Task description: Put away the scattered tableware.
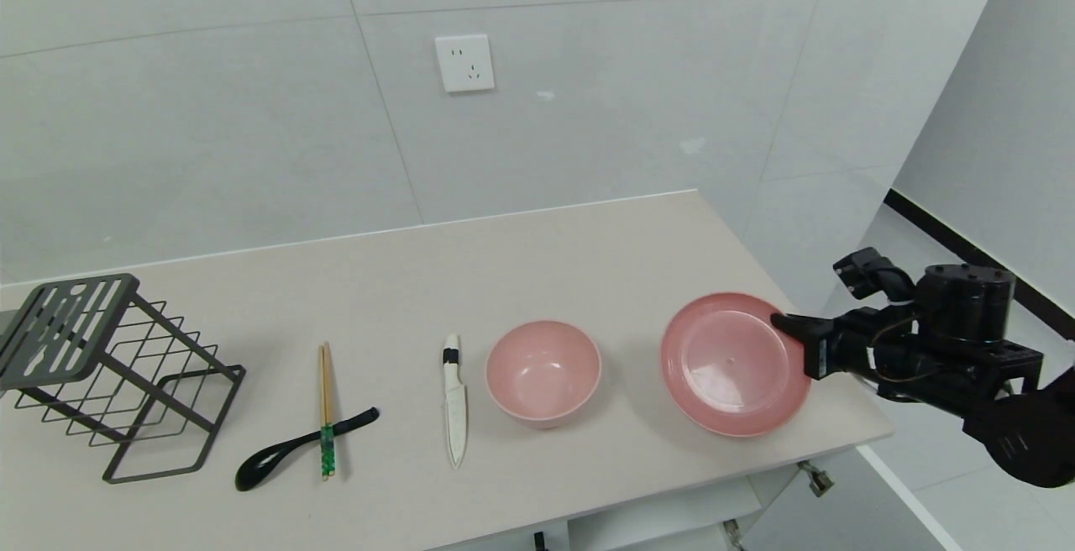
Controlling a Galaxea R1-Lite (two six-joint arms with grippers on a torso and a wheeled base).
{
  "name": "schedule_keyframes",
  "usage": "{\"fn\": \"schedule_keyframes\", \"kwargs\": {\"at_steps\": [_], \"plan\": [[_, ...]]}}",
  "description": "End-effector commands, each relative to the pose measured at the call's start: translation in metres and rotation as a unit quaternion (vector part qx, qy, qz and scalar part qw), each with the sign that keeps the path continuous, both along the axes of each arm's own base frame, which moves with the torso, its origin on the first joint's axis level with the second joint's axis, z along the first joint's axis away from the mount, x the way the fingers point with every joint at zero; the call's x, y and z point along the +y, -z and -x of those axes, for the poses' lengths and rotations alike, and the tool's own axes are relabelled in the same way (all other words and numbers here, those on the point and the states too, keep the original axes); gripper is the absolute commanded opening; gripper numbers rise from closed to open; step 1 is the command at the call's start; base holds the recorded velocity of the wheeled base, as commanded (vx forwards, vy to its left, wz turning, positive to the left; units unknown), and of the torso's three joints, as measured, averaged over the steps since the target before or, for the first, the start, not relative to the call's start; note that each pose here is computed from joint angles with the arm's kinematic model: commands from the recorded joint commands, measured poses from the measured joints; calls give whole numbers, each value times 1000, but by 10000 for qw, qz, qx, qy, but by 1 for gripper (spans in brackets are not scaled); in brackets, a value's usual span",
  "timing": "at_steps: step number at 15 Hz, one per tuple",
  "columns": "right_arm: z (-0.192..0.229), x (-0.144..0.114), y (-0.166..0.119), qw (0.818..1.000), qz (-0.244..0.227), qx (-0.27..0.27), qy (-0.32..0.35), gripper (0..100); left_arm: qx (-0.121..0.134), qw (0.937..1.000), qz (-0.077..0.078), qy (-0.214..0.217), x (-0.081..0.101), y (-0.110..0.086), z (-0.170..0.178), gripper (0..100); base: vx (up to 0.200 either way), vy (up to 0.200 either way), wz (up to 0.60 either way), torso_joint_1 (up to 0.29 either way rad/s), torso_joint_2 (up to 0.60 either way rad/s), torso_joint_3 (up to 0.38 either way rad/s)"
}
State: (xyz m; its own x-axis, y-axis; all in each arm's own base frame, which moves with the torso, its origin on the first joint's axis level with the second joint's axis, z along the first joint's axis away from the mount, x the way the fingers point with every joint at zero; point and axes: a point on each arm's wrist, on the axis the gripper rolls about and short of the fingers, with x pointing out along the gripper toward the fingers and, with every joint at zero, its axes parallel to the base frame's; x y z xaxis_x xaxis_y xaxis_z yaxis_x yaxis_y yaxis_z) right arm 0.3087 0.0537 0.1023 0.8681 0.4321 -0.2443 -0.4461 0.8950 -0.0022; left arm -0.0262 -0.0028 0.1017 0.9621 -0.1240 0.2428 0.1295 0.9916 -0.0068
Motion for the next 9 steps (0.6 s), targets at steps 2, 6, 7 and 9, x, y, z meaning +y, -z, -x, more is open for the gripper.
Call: {"fn": "schedule_keyframes", "kwargs": {"at_steps": [2,6,7,9], "plan": [[42,-7,-41,9982,-95,-594,-1,0,113,9977,-194,645,-2,-30,-1,100,0,0,0,0,0,0],[79,-17,-47,9959,-286,-849,125,0,222,9812,-346,1887,-4,-88,-14,100,0,0,0,0,0,0],[85,-25,-52,9945,-281,-970,274,0,339,9771,-355,2070,-6,-96,-22,100,0,0,0,0,0,0],[98,-37,-62,9908,-273,-1222,519,0,644,9698,-362,2323,-9,-104,-39,100,0,0,0,0,0,0]]}}
